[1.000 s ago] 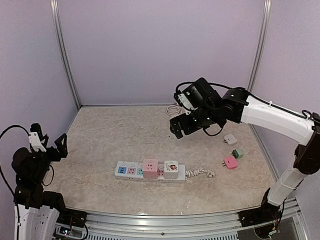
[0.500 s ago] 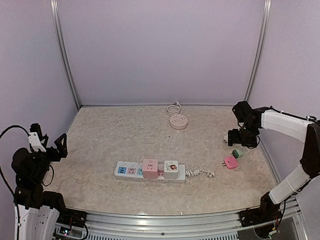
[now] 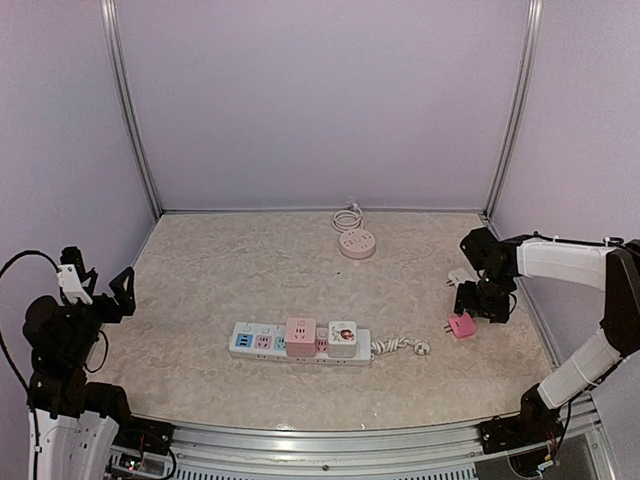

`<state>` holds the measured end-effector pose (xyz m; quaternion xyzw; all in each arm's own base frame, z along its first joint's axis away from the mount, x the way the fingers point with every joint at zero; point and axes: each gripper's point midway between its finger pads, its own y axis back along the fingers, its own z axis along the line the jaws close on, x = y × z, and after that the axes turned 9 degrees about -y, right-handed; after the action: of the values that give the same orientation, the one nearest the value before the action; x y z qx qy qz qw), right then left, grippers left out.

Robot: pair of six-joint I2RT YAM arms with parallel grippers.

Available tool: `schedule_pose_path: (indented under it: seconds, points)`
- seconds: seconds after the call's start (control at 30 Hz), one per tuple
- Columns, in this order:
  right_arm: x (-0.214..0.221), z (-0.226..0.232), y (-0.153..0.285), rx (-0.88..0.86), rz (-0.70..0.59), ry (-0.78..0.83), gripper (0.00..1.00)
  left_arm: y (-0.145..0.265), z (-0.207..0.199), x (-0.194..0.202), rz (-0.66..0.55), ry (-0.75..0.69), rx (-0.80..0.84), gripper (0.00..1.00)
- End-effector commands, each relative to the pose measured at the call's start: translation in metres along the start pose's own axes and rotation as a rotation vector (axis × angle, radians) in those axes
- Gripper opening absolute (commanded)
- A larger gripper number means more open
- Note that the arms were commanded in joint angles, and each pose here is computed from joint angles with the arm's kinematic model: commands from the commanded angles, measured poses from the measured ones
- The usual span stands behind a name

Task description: Insert the plug

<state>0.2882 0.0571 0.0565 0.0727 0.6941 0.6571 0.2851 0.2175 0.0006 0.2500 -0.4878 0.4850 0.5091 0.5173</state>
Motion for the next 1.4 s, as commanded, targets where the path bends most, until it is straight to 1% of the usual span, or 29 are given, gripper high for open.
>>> schedule_pose_path:
  seconds: [0.0, 0.07, 0.13, 0.23, 0.33, 0.47, 0.57, 0.67, 0.87, 1.07, 1.2, 1.37]
  points:
    - [0.012, 0.004, 0.007, -0.004, -0.04, -0.042, 0.81, 0.007, -0.001, -0.008, -0.057, -0.009, 0.003, 0.99]
    - [0.008, -0.001, 0.009, 0.034, -0.081, -0.068, 0.83, 0.007, -0.003, -0.007, -0.055, -0.008, 0.009, 0.99]
    - [0.005, -0.008, 0.011, 0.071, -0.103, -0.143, 0.86, 0.006, -0.004, -0.007, -0.053, -0.007, 0.017, 0.99]
    - [0.008, -0.007, 0.005, 0.052, -0.113, -0.278, 0.89, 0.005, -0.005, -0.006, -0.047, -0.007, 0.022, 0.99]
    - [0.006, -0.008, 0.003, 0.053, -0.128, -0.432, 0.9, 0.005, -0.005, -0.006, -0.048, -0.006, 0.023, 0.99]
    - [-0.012, 0.01, 0.017, 0.025, -0.185, -0.507, 0.91, 0.006, -0.004, -0.006, -0.05, -0.01, 0.017, 0.99]
    - [-0.014, 0.004, 0.021, 0.064, -0.211, -0.621, 0.93, 0.006, -0.005, -0.006, -0.048, -0.009, 0.019, 0.99]
    - [-0.006, -0.003, 0.015, 0.1, -0.194, -0.727, 0.93, 0.005, -0.004, -0.005, -0.044, -0.009, 0.016, 0.99]
    - [0.005, -0.002, 0.006, 0.177, -0.162, -0.751, 0.93, 0.005, -0.004, -0.004, -0.04, -0.009, 0.017, 0.99]
    - [0.001, 0.017, -0.005, 0.145, -0.136, -0.726, 0.93, 0.003, -0.005, -0.002, -0.029, -0.009, 0.018, 0.99]
    - [0.002, 0.018, -0.014, 0.164, -0.137, -0.732, 0.94, 0.003, -0.004, -0.001, -0.025, -0.009, 0.017, 0.99]
    - [0.004, 0.034, -0.028, 0.15, -0.092, -0.694, 0.94, 0.002, -0.004, 0.0, -0.02, -0.009, 0.018, 0.99]
